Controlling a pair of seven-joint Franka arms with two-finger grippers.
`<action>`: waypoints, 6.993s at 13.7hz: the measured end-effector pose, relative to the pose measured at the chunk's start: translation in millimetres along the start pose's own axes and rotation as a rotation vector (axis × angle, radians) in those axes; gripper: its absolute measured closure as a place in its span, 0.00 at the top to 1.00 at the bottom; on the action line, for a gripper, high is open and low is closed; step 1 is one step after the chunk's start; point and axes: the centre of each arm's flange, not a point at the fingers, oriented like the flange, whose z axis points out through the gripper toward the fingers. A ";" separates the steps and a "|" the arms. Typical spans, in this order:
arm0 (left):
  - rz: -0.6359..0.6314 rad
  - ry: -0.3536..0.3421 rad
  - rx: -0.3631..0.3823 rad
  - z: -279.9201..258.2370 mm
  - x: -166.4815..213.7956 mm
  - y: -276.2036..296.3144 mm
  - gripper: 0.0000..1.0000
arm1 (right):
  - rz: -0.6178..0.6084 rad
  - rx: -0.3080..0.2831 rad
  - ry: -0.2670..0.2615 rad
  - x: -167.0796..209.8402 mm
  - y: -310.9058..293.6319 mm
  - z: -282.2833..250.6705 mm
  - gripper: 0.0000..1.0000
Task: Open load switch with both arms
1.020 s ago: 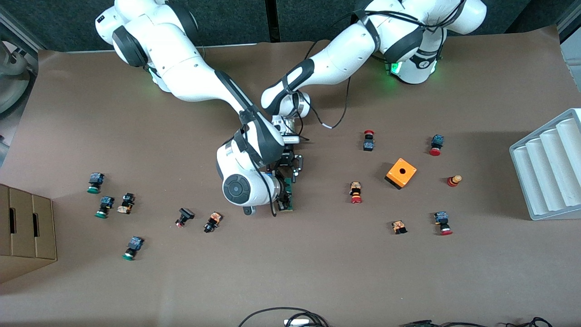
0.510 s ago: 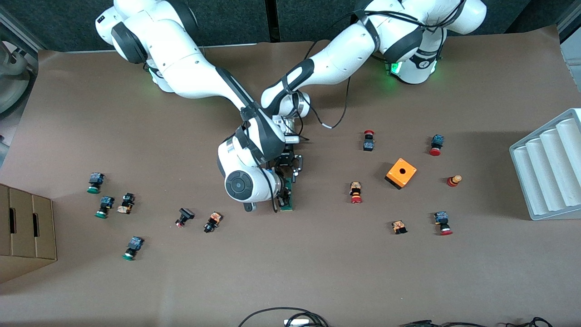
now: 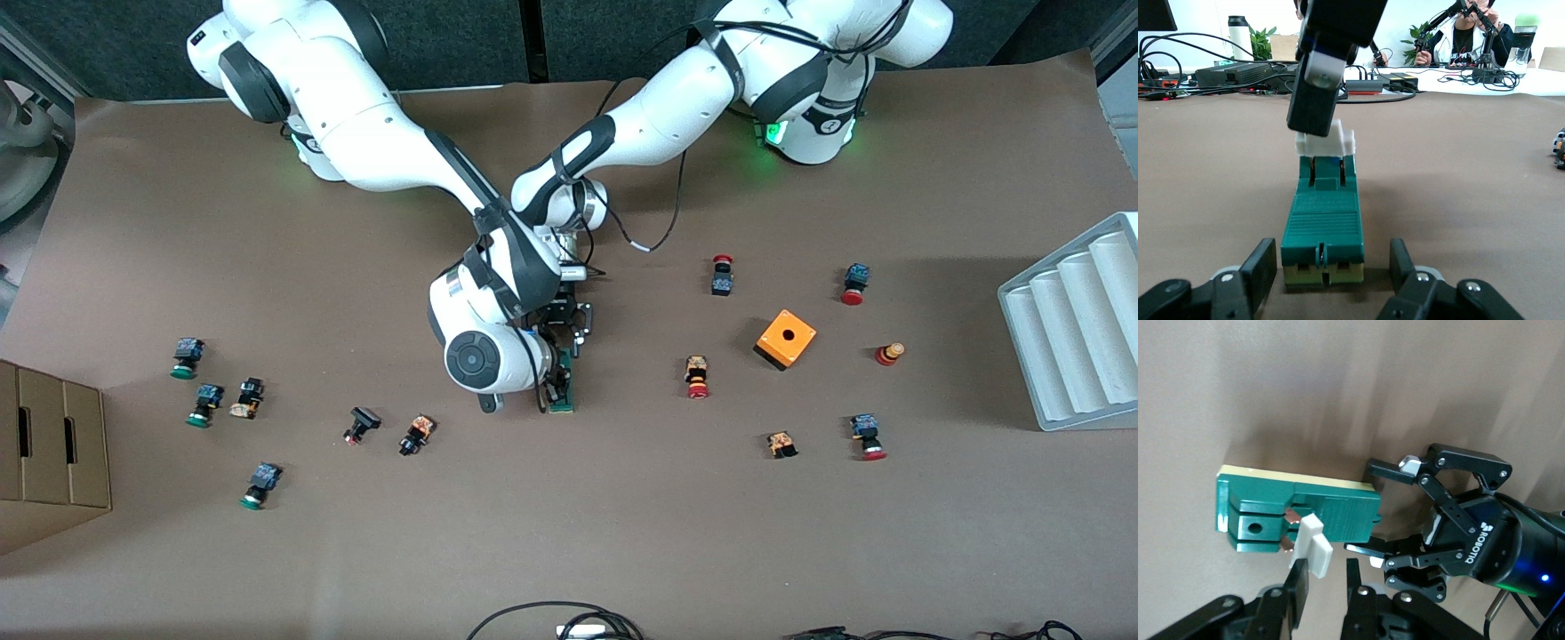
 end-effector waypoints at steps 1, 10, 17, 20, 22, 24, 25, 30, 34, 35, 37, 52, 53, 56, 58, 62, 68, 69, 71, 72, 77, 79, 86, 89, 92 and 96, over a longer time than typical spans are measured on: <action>0.000 0.000 0.000 0.0 0.0 0.0 0.76 | 0.000 -0.001 0.003 0.3 1.4 1.8 0.31; 0.000 0.001 0.000 -0.1 -0.1 0.1 0.76 | -0.008 0.007 0.019 2.4 5.4 14.7 0.30; 0.000 0.001 0.000 -0.1 -0.2 0.0 0.76 | -0.019 0.019 0.034 0.5 7.0 20.3 0.30; 0.000 0.001 0.000 -0.1 -0.2 0.1 0.76 | -0.019 0.019 0.035 0.9 7.1 20.8 0.31; 0.000 0.001 0.000 -0.1 -0.2 0.1 0.76 | -0.019 0.023 0.034 0.3 7.0 18.5 0.31; 0.000 0.001 0.000 -0.1 -0.2 0.0 0.76 | -0.024 0.039 0.027 -3.1 7.3 6.2 0.35; 0.000 0.001 0.000 -0.1 -0.2 0.0 0.76 | -0.027 0.053 0.021 -5.7 7.8 -6.2 0.41; 0.000 0.002 0.001 -0.1 -0.3 0.1 0.76 | -0.222 0.120 0.012 4.8 17.8 -118.9 0.90; 0.000 0.002 0.003 0.7 0.0 -0.2 0.85 | -0.528 0.095 0.032 86.9 37.0 -231.6 1.00; 0.000 0.002 0.003 0.9 0.1 -0.3 0.95 | -0.610 0.082 0.041 112.3 47.6 -260.5 1.00; 0.000 -0.001 0.004 1.2 0.7 0.2 1.00 | -0.762 0.063 0.054 162.2 75.4 -311.9 1.00; 0.220 -0.424 0.090 -5.0 144.5 23.9 1.00 | -1.257 -0.058 0.289 336.0 234.6 -425.6 1.00; 0.247 -0.461 0.090 -4.8 156.3 23.1 1.00 | -1.254 -0.061 0.295 337.4 235.0 -426.3 1.00; 0.326 -0.587 0.075 4.7 200.1 15.6 1.00 | -1.236 -0.064 0.321 346.5 238.2 -434.1 1.00; 0.372 -0.673 0.036 9.0 234.8 14.6 1.00 | -1.229 -0.064 0.325 351.1 239.4 -435.6 1.00; 0.433 -0.771 -0.032 17.8 283.3 6.5 1.00 | -1.233 -0.068 0.323 349.4 236.7 -433.0 1.00; 0.489 -0.912 -0.092 33.5 354.1 -29.0 1.00 | -1.229 -0.063 0.331 352.9 233.0 -431.9 1.00; 0.504 -0.935 -0.103 36.8 368.6 -34.8 1.00 | -1.229 -0.063 0.331 352.9 232.9 -431.9 1.00; 0.521 -0.975 -0.130 45.6 394.3 -46.8 1.00 | -1.229 -0.062 0.333 352.8 232.7 -432.1 1.00; 0.517 -0.992 -0.144 53.0 404.6 -55.5 1.00 | -1.229 -0.061 0.334 352.7 232.6 -432.1 1.00; 0.482 -1.076 -0.199 78.5 452.6 -108.9 1.00 | -1.229 -0.060 0.336 352.9 232.4 -432.4 1.00; 0.448 -1.112 -0.211 86.2 483.0 -142.0 1.00 | -1.229 -0.060 0.336 352.8 232.3 -432.4 1.00; 0.225 -1.214 -0.142 111.2 568.1 -279.5 1.00 | -1.229 -0.059 0.337 352.8 232.2 -432.6 1.00; 0.146 -1.252 -0.126 110.7 594.4 -346.2 1.00 | -1.229 -0.059 0.337 352.8 232.1 -432.6 1.00; 0.120 -1.268 -0.082 104.0 605.0 -414.0 1.00 | -1.229 -0.059 0.337 352.8 232.1 -432.7 1.00; 0.104 -1.308 -0.021 80.4 585.5 -471.4 1.00 | -1.229 -0.058 0.338 352.7 232.1 -433.0 1.00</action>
